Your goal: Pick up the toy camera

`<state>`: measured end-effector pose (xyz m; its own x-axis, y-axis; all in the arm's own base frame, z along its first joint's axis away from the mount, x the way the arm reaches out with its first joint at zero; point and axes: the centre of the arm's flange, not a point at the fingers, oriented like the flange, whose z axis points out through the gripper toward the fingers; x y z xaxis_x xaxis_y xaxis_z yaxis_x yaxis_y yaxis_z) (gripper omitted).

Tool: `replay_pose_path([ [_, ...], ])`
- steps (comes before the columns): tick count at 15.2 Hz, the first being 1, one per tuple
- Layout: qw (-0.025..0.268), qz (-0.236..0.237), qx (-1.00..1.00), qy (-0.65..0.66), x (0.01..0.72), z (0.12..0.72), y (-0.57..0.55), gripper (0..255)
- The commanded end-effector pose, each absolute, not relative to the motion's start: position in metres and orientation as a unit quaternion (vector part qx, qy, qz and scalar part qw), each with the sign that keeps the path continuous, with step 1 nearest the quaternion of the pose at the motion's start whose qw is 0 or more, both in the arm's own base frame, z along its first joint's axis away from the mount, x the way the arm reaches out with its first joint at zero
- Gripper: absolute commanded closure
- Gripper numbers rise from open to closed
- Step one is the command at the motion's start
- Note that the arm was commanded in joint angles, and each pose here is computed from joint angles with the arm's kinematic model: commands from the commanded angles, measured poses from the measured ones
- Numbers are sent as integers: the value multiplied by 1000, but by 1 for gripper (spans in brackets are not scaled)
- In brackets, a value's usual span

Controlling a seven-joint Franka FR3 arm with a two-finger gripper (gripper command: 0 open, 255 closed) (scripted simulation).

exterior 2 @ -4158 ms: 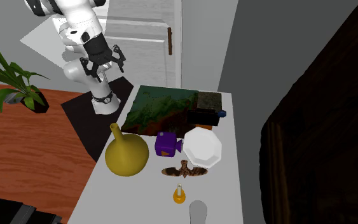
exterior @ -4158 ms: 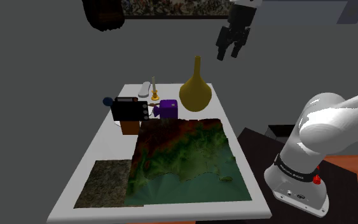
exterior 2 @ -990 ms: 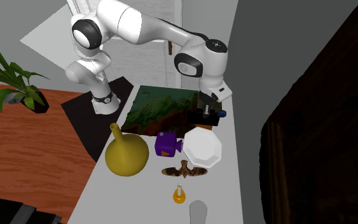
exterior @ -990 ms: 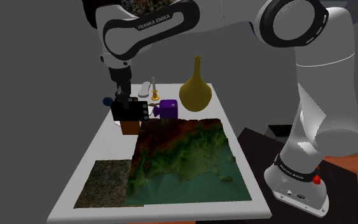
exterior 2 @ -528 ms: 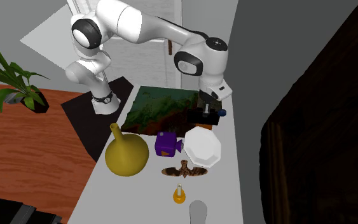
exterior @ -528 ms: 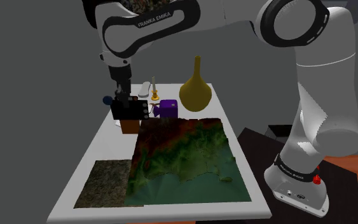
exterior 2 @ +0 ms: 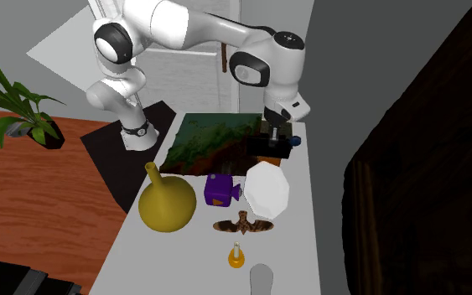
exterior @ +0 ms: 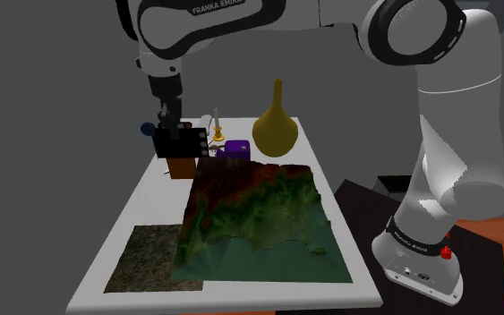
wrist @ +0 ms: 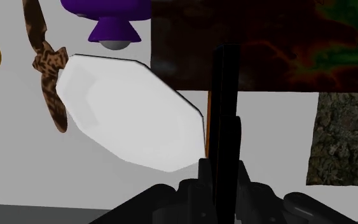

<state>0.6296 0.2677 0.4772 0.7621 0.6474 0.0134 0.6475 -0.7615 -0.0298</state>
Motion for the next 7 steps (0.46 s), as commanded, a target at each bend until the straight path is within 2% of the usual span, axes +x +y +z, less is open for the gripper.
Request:
replay_pose_path([
  [1,16,-2,-939,-345,630,489,268,255],
  [7,16,-2,-938,-345,630,511,268,255],
])
